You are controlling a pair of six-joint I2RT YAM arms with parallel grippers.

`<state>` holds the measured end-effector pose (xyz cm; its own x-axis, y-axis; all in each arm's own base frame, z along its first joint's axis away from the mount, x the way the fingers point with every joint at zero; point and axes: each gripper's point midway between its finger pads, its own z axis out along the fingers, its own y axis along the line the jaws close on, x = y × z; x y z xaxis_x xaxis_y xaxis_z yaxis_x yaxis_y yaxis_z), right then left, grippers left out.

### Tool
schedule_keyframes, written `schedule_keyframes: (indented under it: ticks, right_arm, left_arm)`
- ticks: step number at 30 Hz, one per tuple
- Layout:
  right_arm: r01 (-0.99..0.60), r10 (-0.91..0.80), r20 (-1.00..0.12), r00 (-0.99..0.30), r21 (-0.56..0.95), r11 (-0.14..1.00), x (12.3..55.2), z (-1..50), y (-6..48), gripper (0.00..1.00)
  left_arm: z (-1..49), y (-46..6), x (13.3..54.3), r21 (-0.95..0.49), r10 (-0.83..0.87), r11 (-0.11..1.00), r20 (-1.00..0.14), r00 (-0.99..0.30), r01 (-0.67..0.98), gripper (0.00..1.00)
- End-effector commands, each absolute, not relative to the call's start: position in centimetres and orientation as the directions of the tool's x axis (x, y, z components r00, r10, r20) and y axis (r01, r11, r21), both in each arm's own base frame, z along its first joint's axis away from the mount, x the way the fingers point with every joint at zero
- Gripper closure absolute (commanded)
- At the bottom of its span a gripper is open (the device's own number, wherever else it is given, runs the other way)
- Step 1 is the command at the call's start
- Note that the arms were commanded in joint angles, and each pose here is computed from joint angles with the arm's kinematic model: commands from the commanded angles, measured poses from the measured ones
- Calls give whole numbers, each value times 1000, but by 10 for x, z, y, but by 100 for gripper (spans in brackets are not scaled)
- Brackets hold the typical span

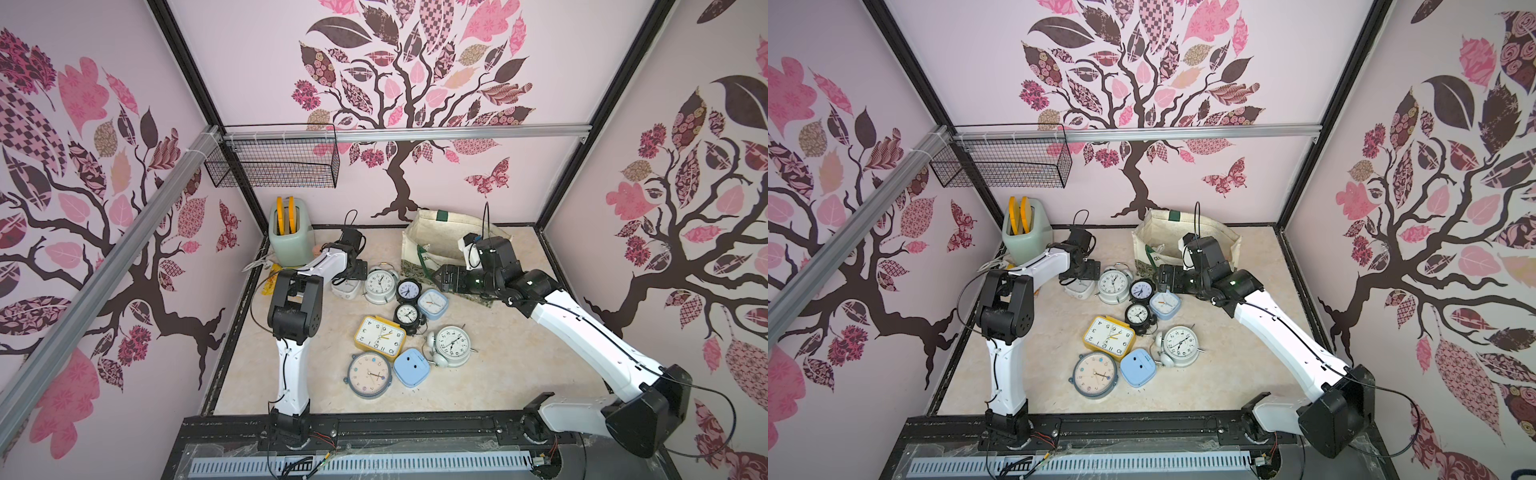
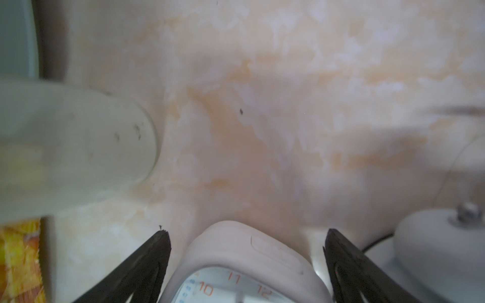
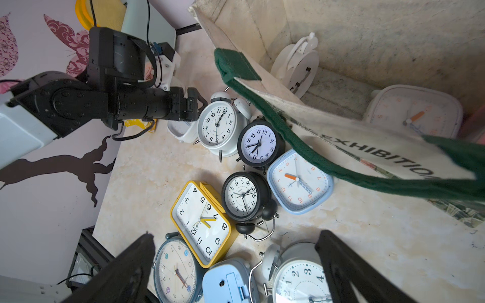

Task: Put the alarm clock into the canvas bag
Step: Move the alarm to the center of the board, then pick up the alarm from the center of the board.

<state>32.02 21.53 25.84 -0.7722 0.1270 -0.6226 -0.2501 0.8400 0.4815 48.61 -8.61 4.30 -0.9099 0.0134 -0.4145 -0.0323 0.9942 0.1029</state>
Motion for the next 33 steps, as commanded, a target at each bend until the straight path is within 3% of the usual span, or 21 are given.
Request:
schedule_keyframes:
  ticks: [1, 8, 12, 16, 21, 25, 33]
  right_arm:
    - [-277, 140, -640, -756, 506, 817, 314, 271, 218, 0]
    - [-290, 137, -636, -760, 519, 804, 309, 270, 222, 0]
    - [-291, 139, -642, -754, 516, 806, 308, 270, 220, 0]
    - [-304, 126, -635, -762, 523, 796, 304, 269, 223, 0]
    - [-321, 105, -632, -768, 521, 791, 299, 266, 225, 0]
    - [-338, 76, -617, -783, 525, 781, 291, 260, 231, 0]
    - [-385, 14, -613, -790, 513, 767, 275, 257, 242, 0]
  left_arm:
    - [41, -78, 456, 103, -22, 992, -385, -923, -67, 7]
    - [53, -76, 416, 50, -80, 993, -376, -923, -107, 3]
    - [72, -80, 408, 16, -51, 998, -432, -901, -65, 2]
    - [91, -82, 398, 47, 38, 999, -446, -894, 19, 2]
    - [83, -81, 376, 111, 234, 972, -376, -897, 207, 2]
    - [80, -79, 375, 159, 361, 932, -391, -847, 324, 2]
    - [75, -75, 389, 55, 374, 921, -399, -837, 385, 2]
